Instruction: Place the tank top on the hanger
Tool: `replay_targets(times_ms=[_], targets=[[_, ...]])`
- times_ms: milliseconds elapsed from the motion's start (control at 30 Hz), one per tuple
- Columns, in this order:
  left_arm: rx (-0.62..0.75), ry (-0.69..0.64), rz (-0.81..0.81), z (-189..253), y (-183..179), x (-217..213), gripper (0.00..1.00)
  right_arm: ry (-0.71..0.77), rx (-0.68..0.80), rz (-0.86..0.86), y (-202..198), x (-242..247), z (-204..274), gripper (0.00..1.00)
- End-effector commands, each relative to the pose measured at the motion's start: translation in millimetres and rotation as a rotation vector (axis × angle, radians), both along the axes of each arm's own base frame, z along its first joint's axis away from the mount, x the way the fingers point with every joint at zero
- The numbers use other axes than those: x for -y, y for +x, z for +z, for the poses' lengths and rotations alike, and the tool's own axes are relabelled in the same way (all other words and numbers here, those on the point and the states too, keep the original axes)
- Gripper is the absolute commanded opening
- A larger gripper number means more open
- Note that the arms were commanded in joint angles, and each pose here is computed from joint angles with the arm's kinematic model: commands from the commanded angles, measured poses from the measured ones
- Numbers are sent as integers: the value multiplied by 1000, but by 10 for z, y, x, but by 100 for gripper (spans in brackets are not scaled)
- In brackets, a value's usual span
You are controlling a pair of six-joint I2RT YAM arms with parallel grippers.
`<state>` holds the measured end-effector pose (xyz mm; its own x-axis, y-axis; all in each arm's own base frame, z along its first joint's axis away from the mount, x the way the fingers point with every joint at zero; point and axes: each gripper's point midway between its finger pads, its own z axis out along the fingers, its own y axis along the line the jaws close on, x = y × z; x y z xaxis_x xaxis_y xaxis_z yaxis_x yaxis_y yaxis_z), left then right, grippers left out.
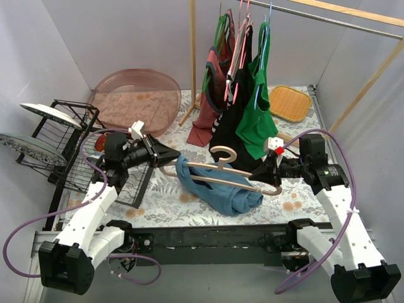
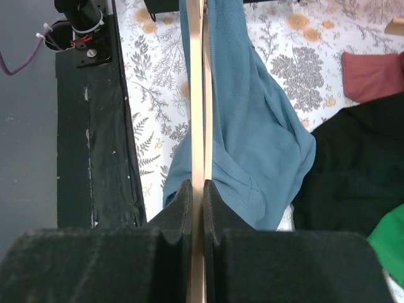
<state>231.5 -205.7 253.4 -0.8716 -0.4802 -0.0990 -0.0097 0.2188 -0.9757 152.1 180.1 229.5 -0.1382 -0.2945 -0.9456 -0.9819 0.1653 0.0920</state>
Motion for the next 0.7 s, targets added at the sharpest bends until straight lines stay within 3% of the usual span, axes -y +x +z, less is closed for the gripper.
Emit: replay_targets(times_ms=[0,67,100,133,200,267,333,500,667], targets=[[182,170,95,429,100,-176,35,104,93,64,-26,-108,260,1],[286,267,119,524,125,-267,53,121,125,61,-28,-114,334,1],[333,315,163,697,149,-351,68,126,135,54,-17,-113,358,1],[377,355,171,772,145,-394,73,143,157,49,-15,-122,442,1],[622,444,115,1094,5,-432,81,150,186,34,9,-118,553,1],[861,506,28,1287,-121,-398,98,154,195,44,-10,-122,633,1],[1023,449,-158,1335,-402,-195,98,165,216,85,-42,-141,757,1],[1312,527,-267,1276,-433,-114,98,138,179,142,-104,-137,774,1],[1444,514,-450,1145,-407,159,98,124,170,135,-78,-131,798,1]])
